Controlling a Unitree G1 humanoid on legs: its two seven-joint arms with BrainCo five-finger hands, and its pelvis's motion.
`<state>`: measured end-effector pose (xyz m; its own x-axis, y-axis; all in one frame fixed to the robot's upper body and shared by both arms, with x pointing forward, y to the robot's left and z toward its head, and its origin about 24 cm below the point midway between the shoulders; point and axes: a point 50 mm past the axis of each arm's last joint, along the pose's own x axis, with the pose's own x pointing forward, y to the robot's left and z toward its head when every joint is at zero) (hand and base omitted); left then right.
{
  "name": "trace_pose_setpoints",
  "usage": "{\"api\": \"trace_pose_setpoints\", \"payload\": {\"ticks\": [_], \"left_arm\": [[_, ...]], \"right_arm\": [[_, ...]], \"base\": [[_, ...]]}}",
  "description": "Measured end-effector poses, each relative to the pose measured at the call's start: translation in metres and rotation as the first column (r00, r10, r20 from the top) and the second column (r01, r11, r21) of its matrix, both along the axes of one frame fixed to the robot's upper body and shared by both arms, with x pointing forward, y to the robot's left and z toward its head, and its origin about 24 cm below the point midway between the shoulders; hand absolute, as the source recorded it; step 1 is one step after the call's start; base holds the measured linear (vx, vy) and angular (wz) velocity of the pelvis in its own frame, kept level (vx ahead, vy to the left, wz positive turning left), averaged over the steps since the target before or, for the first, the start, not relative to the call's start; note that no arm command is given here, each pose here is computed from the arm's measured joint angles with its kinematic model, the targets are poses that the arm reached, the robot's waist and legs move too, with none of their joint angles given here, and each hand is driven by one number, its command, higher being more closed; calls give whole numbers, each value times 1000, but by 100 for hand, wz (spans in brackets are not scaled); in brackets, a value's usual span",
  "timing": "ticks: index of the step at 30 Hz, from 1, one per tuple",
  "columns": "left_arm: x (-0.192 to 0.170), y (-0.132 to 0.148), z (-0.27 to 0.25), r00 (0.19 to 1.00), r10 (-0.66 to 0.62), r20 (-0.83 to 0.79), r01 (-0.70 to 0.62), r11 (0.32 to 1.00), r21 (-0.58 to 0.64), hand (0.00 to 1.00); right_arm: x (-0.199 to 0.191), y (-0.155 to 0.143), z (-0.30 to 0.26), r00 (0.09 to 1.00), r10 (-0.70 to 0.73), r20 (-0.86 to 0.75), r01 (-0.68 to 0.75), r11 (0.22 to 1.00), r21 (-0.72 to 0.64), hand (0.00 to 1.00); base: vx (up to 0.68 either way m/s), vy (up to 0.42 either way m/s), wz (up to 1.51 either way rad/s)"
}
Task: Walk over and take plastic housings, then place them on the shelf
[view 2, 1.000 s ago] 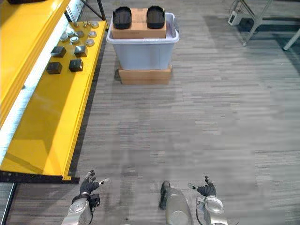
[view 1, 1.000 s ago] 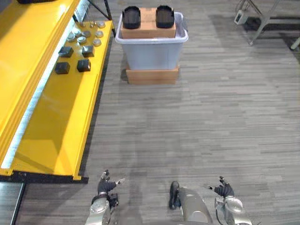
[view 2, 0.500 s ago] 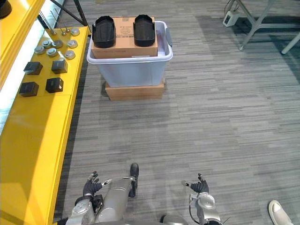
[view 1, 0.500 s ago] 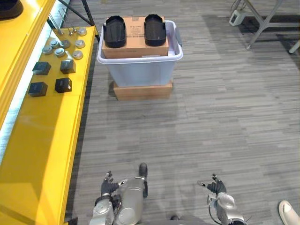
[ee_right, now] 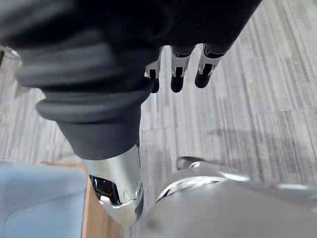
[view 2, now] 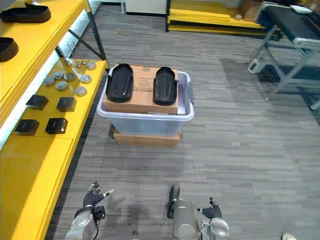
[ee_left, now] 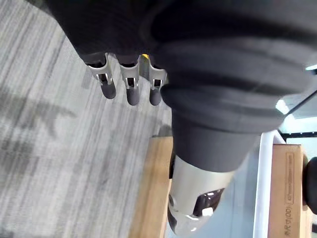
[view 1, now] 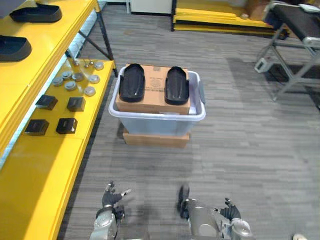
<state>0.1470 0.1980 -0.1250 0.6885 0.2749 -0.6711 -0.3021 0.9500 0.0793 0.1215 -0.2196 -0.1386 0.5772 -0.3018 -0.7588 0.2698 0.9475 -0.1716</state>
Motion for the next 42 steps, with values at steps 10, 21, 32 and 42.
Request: {"api": "trace_pose_setpoints", "payload": {"ticks": [10, 21, 32, 42], "left_arm": [[-11, -11, -6, 999, 6, -31, -7, 999, -33, 0], [-15, 10, -3, 999, -15, -38, 16, 1000, 25, 0], [-26, 18, 1, 999, -38, -25, 39, 999, 35, 0], [-26, 8, 1, 994, -107, -20, 107, 994, 27, 0]], "right_arm": [[-1, -1, 2, 997, -70, 29, 69, 997, 25, 0], [-11, -14, 7, 979, -193, 64, 191, 981, 35, 0], [25, -90, 124, 719, -289, 632, 441, 893, -93, 0], [111, -57, 211, 530, 126, 839, 236, 928, -288, 0]], "base": [[359, -83, -3], [125, 109, -13], [92, -3, -6], [-25, -7, 10]]}}
